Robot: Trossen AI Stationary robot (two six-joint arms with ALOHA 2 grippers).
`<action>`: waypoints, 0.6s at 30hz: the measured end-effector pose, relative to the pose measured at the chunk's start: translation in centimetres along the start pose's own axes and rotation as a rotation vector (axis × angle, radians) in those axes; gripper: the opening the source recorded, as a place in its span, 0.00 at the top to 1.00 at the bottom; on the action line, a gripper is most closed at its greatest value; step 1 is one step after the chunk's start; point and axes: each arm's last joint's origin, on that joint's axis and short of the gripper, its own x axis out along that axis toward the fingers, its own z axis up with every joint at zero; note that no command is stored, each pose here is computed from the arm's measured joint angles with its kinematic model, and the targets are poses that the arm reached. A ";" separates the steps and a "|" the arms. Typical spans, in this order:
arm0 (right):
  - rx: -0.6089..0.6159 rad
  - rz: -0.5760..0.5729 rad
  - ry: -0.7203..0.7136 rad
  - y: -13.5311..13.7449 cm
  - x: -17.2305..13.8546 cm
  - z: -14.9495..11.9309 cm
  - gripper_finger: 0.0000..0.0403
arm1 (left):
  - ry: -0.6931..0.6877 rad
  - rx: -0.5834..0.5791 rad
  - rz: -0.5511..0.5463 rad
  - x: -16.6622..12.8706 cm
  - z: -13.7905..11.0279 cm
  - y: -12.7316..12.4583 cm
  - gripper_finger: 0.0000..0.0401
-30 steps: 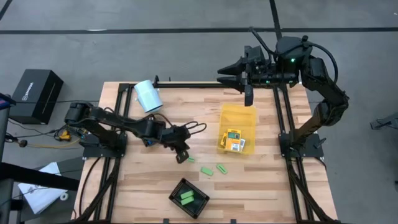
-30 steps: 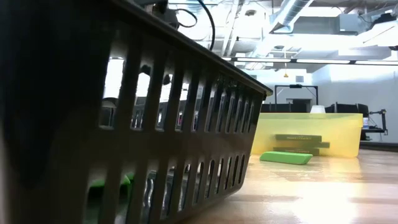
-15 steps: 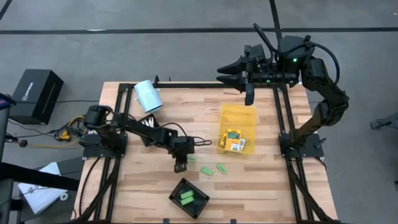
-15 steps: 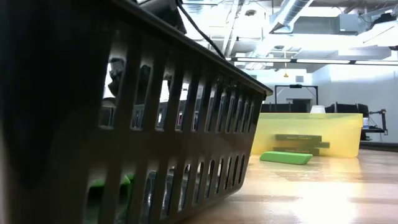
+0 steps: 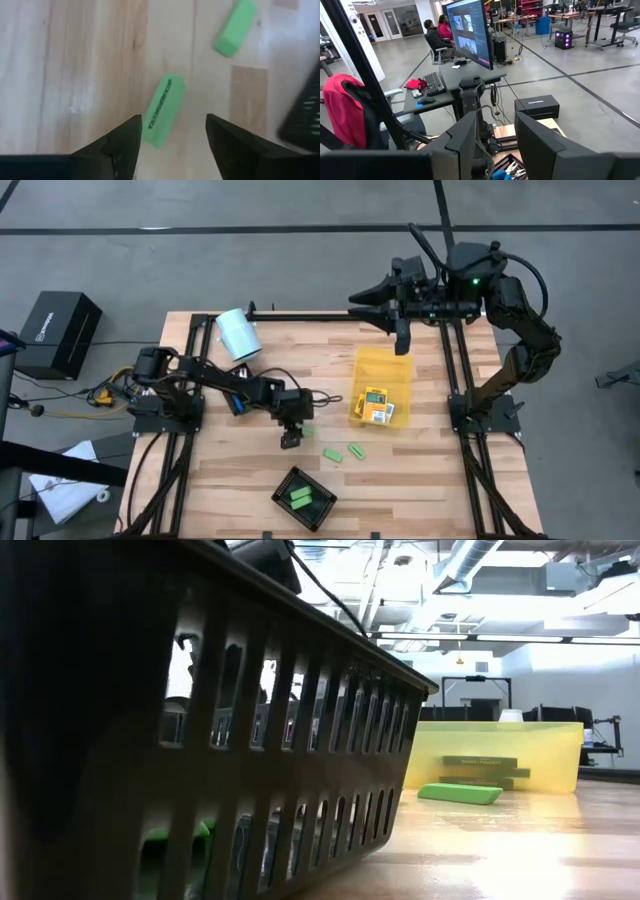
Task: Pick & Place School Supplies
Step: Put the green eraser into the bottom black bin
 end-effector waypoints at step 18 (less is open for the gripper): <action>0.005 0.000 -0.002 0.0 0.0 0.0 0.68 | 0.017 0.095 0.006 0.8 0.1 1.3 0.49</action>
